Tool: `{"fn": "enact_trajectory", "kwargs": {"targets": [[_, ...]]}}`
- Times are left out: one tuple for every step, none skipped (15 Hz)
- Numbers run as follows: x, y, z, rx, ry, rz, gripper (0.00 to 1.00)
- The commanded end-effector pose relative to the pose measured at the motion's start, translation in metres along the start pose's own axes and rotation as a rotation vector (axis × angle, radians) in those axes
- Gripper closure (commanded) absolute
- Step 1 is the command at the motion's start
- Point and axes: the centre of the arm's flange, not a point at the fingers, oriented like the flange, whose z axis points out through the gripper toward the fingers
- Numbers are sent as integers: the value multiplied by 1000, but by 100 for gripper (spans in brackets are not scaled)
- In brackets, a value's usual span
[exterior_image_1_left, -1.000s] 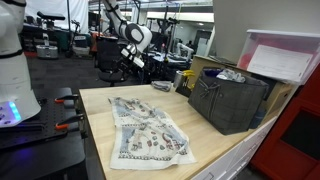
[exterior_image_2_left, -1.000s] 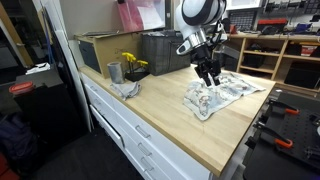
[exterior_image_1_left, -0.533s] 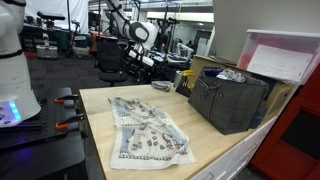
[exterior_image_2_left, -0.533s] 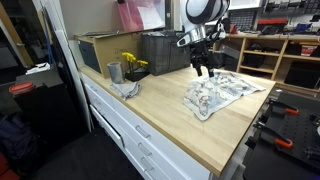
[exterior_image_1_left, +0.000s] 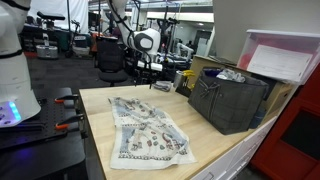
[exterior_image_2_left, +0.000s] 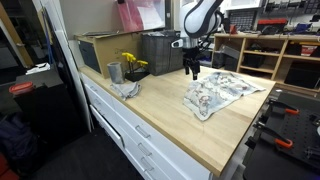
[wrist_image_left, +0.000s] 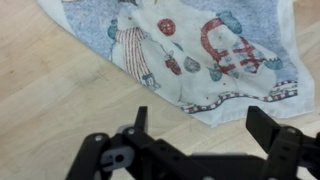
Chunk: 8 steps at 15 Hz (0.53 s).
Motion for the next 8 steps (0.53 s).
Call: {"fn": "enact_trajectory", "kwargs": {"targets": [[3, 18, 36, -60, -29, -34, 0], [3, 20, 45, -69, -39, -38, 0], [3, 24, 55, -81, -49, -43, 0], [3, 27, 61, -91, -57, -46, 0], [3, 31, 69, -99, -63, -45, 0], [3, 33, 74, -105, -66, -40, 0], [4, 36, 79, -111, -69, -33, 0], [5, 39, 84, -119, -69, -24, 25]]}}
